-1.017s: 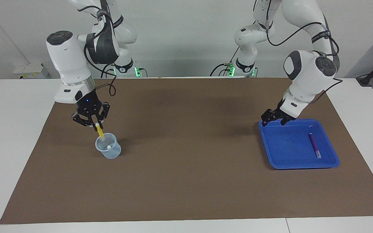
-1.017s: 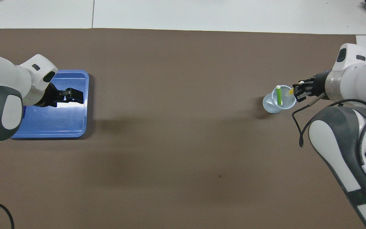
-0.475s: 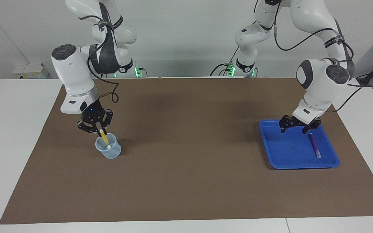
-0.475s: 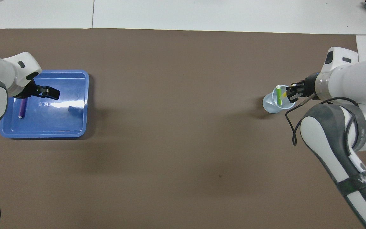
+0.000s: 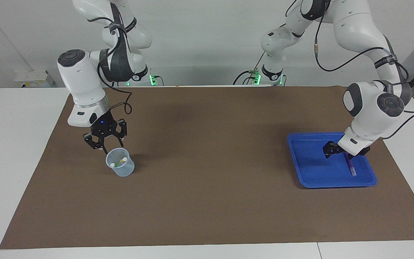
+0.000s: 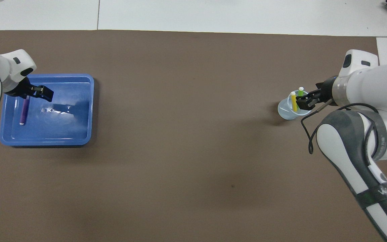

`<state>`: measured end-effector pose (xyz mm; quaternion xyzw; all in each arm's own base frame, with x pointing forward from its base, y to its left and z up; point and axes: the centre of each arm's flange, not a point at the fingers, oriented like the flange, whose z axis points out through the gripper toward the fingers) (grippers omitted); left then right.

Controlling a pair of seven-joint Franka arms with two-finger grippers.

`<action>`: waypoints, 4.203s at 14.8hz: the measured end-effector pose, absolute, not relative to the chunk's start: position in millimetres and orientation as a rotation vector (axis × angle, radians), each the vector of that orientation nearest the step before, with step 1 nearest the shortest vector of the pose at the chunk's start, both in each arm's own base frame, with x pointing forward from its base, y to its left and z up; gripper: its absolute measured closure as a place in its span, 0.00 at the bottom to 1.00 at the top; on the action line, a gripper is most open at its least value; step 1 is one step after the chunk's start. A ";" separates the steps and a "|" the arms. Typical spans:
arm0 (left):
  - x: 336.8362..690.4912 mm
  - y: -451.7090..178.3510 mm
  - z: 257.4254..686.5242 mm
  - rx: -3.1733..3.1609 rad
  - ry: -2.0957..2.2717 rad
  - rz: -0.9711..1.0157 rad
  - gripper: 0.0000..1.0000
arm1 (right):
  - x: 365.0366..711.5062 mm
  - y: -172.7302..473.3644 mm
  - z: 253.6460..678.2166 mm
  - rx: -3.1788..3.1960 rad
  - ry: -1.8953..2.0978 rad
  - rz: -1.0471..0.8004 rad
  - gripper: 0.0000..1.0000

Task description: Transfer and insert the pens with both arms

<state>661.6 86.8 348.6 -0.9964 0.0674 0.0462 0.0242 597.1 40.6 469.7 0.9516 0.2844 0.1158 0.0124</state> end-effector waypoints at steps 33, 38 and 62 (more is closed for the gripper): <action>689.5 152.5 306.4 -3.157 0.339 0.120 0.07 | 491.9 71.8 583.1 3.231 0.486 -0.029 0.00; 686.8 151.4 301.1 -3.161 0.342 0.155 0.08 | 492.9 95.4 587.4 3.318 0.245 0.014 0.00; 676.3 150.1 341.4 -3.127 0.350 0.244 0.84 | 525.0 117.3 572.7 3.358 0.109 0.230 0.00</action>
